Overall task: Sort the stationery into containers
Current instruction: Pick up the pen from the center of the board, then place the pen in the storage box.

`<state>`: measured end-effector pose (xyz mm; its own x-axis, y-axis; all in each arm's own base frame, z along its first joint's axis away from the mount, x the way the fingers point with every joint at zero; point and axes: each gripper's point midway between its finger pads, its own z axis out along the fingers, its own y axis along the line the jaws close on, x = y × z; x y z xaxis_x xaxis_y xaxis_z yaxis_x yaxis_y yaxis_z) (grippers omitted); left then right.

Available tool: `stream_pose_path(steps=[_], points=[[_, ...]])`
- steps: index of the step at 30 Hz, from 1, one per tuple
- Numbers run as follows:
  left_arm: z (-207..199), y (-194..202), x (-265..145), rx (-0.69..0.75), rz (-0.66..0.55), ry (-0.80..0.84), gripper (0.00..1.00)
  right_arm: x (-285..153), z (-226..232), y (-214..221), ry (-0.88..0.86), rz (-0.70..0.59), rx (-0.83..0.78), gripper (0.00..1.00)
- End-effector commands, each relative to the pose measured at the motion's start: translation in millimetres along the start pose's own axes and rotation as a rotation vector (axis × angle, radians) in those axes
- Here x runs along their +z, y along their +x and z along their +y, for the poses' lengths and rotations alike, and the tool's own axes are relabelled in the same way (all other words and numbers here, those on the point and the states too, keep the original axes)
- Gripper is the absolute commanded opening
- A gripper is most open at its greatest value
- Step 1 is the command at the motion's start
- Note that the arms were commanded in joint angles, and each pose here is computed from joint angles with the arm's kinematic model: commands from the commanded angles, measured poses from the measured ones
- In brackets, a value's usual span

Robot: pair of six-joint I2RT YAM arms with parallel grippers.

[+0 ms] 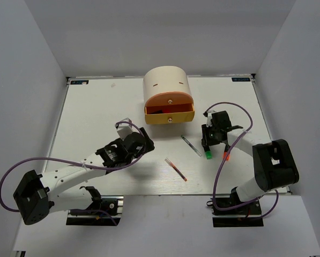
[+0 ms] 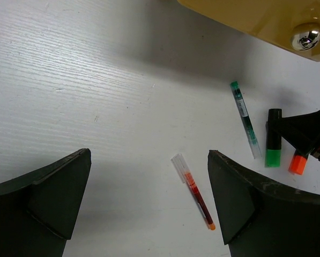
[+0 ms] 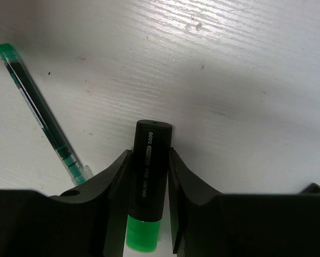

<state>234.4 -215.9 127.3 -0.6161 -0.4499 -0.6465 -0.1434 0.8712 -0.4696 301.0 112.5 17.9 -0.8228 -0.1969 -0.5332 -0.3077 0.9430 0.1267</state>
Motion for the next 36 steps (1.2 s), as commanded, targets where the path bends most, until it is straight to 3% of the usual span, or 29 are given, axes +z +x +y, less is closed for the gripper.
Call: stream_pose_path(steps=[1,5,9,12,13,18,24,31,36], points=[[-11,-4,-2,0.0,-0.005,0.034,0.99,-5,6,9,-0.027,0.042,-0.021,0.15],[-11,-4,-2,0.0,-0.005,0.034,0.99,-29,20,-21,-0.101,-0.063,-0.047,0.0],[-6,5,0,0.007,0.019,0.034,0.99,-74,49,-65,-0.246,-0.284,-0.176,0.0],[-6,6,-1,0.003,0.024,0.044,0.99,-127,78,-96,-0.37,-0.495,-0.377,0.0],[-6,7,-1,0.003,0.024,0.044,0.99,-140,96,-96,-0.472,-0.54,-0.488,0.0],[-7,5,-3,-0.005,0.017,0.057,0.99,-187,131,-115,-0.636,-0.715,-0.73,0.0],[-5,6,-4,-0.005,0.017,0.057,0.99,-192,153,-136,-0.774,-0.803,-0.885,0.0],[-2,6,-6,-0.014,0.017,0.057,0.99,-205,168,-200,-0.824,-0.986,-1.117,0.0],[1,6,-7,-0.014,0.017,0.057,0.99,-203,177,-213,-0.892,-1.039,-1.213,0.0]])
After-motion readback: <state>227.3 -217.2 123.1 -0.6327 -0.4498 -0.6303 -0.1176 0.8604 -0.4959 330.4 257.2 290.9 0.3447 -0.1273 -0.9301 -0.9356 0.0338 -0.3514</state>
